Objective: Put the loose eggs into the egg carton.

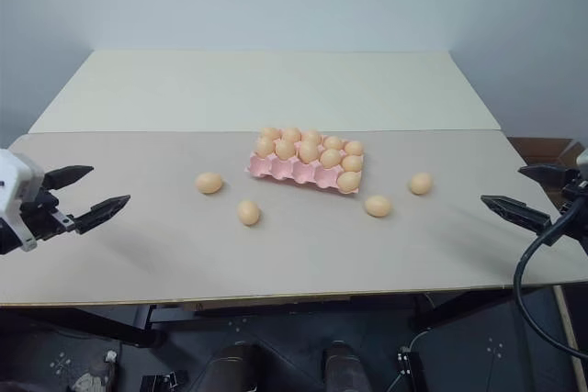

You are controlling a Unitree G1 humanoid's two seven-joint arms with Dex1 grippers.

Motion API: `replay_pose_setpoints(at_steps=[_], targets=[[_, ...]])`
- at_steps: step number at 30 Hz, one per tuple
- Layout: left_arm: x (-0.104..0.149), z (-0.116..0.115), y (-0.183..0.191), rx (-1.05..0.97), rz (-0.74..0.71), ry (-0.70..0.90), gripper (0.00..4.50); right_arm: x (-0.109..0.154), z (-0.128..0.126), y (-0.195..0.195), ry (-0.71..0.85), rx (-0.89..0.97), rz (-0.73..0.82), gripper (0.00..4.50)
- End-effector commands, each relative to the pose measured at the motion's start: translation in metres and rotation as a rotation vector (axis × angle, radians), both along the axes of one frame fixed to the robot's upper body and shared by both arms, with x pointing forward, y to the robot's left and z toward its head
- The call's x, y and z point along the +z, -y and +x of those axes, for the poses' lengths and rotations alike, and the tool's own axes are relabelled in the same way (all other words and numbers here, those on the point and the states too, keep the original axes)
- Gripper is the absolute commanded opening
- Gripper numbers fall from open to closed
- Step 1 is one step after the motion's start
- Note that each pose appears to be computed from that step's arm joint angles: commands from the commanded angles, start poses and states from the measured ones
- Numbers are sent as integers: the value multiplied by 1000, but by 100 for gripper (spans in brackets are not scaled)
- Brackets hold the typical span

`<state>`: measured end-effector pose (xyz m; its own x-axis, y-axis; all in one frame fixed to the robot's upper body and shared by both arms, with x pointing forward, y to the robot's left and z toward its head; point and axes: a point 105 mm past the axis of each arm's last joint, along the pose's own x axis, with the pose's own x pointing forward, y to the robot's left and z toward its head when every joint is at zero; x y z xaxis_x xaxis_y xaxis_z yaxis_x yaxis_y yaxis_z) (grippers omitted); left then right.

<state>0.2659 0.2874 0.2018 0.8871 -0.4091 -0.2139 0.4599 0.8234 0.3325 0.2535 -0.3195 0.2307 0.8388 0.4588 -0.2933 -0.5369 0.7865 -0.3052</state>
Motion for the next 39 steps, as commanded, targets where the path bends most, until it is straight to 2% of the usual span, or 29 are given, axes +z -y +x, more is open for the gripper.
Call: replay_pose_setpoints(at_steps=[1,6,14,26,32,39], targets=[[0,-1,-1,-4,30,11,446,15,-2,-5,52,11,-10,450],[8,-1,4,-19,-6,52,446,14,-4,-7,58,7,-9,450],[16,-8,4,-69,18,76,446,6,-5,-27,52,56,18,450],[19,-1,52,-248,-22,87,446,3,-6,-51,63,63,51,450],[22,-5,76,-351,-11,69,446,-11,5,-57,-12,-16,59,450],[19,-5,104,-458,15,47,446,-11,34,-53,-12,-174,91,450]])
